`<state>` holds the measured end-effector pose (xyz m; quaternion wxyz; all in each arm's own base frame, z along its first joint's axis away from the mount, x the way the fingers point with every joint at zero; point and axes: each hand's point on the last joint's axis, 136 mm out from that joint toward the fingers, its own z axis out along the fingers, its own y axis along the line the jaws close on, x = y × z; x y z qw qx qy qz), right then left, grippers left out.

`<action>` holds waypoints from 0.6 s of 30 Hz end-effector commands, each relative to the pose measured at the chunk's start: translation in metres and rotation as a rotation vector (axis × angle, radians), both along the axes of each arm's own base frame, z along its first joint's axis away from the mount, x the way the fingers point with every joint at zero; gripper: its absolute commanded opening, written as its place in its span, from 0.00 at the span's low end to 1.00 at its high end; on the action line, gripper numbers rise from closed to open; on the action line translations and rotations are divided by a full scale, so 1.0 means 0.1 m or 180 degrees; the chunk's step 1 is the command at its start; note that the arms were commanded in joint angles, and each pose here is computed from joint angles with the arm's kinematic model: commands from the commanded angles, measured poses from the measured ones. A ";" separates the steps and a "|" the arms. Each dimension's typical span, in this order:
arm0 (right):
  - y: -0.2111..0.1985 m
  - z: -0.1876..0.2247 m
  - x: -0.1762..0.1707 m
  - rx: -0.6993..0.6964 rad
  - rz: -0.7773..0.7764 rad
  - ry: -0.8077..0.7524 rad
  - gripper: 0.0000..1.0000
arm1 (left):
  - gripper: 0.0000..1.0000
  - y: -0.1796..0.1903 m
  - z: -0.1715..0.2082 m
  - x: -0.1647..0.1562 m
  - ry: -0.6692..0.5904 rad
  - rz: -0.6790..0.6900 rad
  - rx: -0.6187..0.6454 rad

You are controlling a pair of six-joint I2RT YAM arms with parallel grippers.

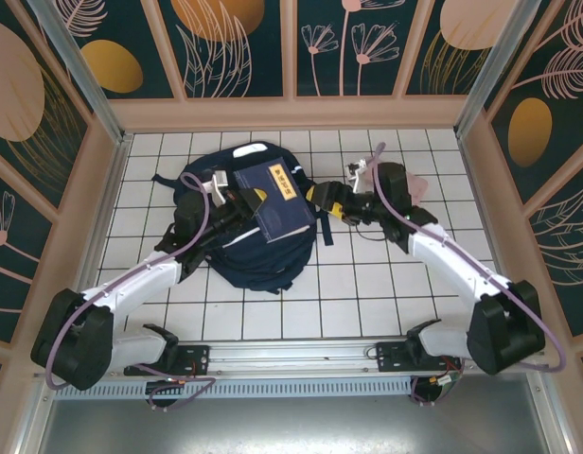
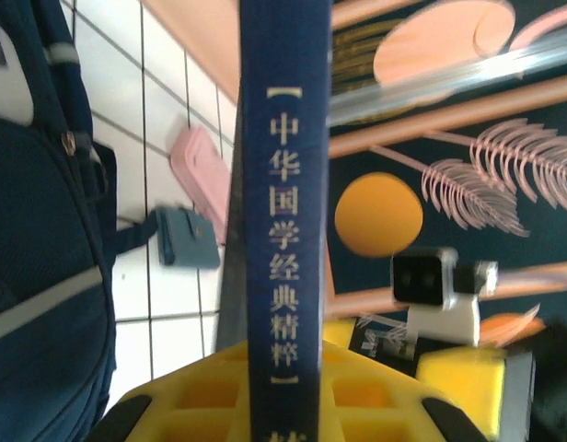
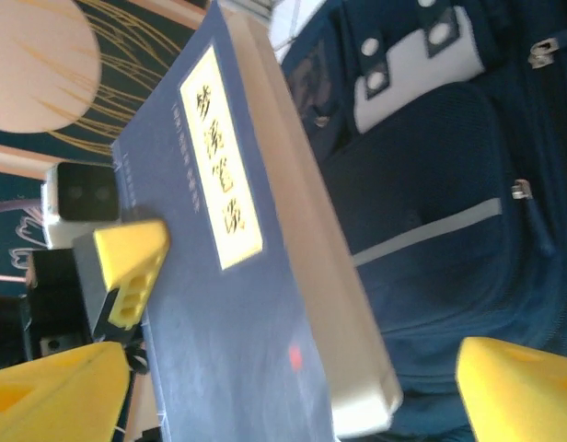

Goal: Pack the student bag

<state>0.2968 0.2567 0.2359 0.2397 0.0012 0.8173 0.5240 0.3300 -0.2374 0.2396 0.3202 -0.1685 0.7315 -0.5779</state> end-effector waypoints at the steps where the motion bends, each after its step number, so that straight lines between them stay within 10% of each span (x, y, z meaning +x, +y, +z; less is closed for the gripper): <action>1: 0.15 0.34 -0.06 0.0704 -0.0173 -0.0023 0.99 | 0.00 0.15 0.54 0.16 -0.0325 0.0430 -0.0396; 18: 0.77 0.58 0.03 0.1567 -0.0075 0.0336 0.95 | 0.00 0.20 0.80 0.37 -0.0368 0.0723 -0.0970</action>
